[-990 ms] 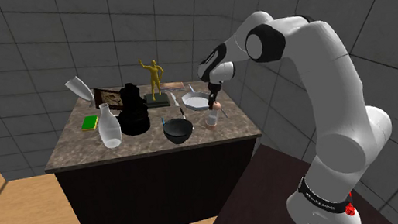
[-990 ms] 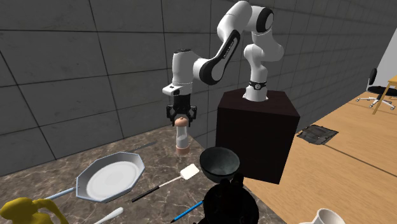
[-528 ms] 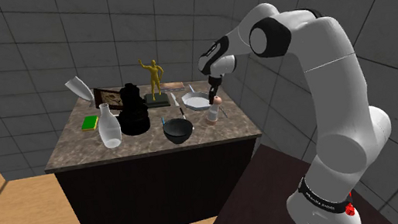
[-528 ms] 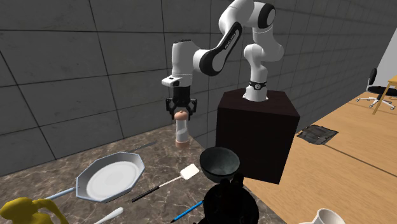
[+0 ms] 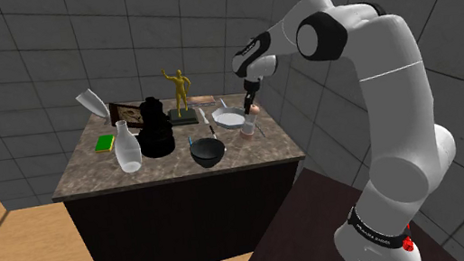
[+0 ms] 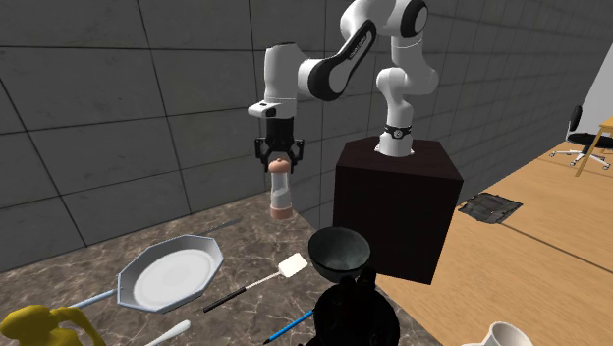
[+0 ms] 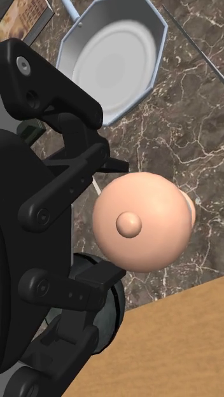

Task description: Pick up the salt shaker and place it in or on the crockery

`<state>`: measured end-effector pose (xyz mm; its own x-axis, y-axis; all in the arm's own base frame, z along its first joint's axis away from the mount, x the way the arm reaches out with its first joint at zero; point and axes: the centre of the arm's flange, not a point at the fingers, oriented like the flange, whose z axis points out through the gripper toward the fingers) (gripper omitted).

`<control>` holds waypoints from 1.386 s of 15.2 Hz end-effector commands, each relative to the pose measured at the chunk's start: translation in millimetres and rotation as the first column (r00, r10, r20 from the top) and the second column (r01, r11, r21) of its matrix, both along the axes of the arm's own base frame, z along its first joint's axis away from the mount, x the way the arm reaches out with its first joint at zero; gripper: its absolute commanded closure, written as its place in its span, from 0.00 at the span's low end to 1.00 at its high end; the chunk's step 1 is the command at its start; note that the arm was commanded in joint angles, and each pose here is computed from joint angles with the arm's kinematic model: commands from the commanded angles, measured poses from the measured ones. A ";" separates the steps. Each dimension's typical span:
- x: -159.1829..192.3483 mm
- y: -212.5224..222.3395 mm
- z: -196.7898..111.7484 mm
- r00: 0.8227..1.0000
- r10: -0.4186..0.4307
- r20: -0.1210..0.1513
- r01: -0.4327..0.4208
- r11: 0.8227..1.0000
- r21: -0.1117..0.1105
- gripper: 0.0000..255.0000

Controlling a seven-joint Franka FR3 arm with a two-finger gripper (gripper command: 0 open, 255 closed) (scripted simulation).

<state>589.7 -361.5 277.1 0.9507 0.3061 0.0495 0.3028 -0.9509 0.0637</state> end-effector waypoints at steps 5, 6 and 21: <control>0.5 -0.5 31.7 1.000 0.000 0.000 0.000 1.000 0.000 1.00; 0.5 -0.5 37.0 1.000 0.000 0.000 0.000 1.000 0.000 1.00; 42.5 77.8 101.5 1.000 0.000 0.000 0.000 1.000 0.000 1.00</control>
<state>627.5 -294.6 372.0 0.9504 0.3072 0.0496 0.3039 -0.9506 0.0634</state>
